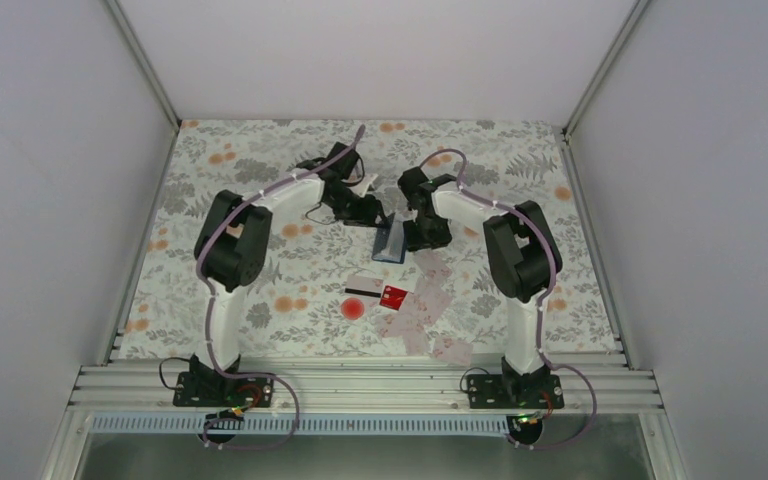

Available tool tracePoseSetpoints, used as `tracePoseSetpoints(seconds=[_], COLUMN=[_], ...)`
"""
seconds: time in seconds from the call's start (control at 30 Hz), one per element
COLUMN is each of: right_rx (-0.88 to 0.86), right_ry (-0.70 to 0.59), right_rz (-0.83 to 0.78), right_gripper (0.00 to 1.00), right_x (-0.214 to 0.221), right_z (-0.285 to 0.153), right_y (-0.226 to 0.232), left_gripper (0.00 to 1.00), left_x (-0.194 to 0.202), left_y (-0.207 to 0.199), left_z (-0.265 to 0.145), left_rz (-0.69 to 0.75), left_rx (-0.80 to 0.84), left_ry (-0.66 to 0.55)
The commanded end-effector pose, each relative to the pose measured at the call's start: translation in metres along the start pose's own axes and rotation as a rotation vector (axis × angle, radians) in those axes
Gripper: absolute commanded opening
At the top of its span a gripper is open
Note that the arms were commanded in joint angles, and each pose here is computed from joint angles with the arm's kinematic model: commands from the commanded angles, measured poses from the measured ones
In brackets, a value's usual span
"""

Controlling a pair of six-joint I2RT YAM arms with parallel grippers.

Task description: Put the credit cards into the card holder

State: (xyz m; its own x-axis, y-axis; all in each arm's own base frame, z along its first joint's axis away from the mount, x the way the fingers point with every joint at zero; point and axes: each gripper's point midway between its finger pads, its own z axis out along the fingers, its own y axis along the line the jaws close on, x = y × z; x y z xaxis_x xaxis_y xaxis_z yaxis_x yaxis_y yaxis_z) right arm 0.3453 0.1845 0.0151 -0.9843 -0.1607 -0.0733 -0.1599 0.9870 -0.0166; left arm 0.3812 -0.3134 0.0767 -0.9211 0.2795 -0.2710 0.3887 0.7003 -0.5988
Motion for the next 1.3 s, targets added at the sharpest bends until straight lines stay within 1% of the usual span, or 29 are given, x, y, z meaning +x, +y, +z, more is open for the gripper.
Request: tracePoseSetpoints(seconds=[0.0,0.13,0.3,0.4,0.6,0.67,0.77,0.9,0.97,1.07,1.27], right_rx=[-0.024,-0.069,-0.160,-0.175,-0.176,-0.168,-0.157,-0.152,-0.172,-0.246,-0.316], right_ry=[0.002,-0.026,-0.097,-0.125,-0.173,-0.183,-0.153,-0.105,-0.096,-0.088,-0.083], right_rz=[0.012,0.021,0.036,0.066,0.149,0.172,0.199,0.233,0.240,0.223,0.187], right_gripper=[0.50,0.50,0.51,0.51,0.52,0.52,0.51,0.45,0.44,0.41,0.39], right_x=[-0.008,-0.020,-0.037,-0.035,-0.024,-0.021,-0.011,0.000,-0.001,-0.006,-0.016], right_z=[0.015,-0.009,-0.061,-0.086,-0.114,-0.113,-0.091,-0.057,-0.046,-0.036,-0.026], right_y=[0.003,0.010,0.021,0.013,-0.021,-0.030,-0.036,-0.037,-0.033,-0.018,0.000], left_gripper=[0.50,0.50,0.50,0.50,0.50,0.50,0.50,0.50,0.50,0.50,0.50], left_x=[0.004,0.008,0.016,0.020,0.025,0.026,0.023,0.022,0.026,0.033,0.033], left_y=[-0.004,-0.006,0.007,0.017,0.030,0.033,0.036,0.039,0.041,0.044,0.037], left_z=[0.027,0.040,0.052,0.056,0.060,0.063,0.066,0.064,0.065,0.068,0.068], left_rz=[0.008,0.018,0.012,0.007,0.021,0.029,0.038,0.062,0.077,0.092,0.093], left_rx=[0.038,0.032,-0.024,-0.073,-0.155,-0.188,-0.245,-0.334,-0.382,-0.443,-0.438], left_ry=[0.047,0.077,0.119,0.140,0.170,0.184,0.192,0.195,0.202,0.218,0.208])
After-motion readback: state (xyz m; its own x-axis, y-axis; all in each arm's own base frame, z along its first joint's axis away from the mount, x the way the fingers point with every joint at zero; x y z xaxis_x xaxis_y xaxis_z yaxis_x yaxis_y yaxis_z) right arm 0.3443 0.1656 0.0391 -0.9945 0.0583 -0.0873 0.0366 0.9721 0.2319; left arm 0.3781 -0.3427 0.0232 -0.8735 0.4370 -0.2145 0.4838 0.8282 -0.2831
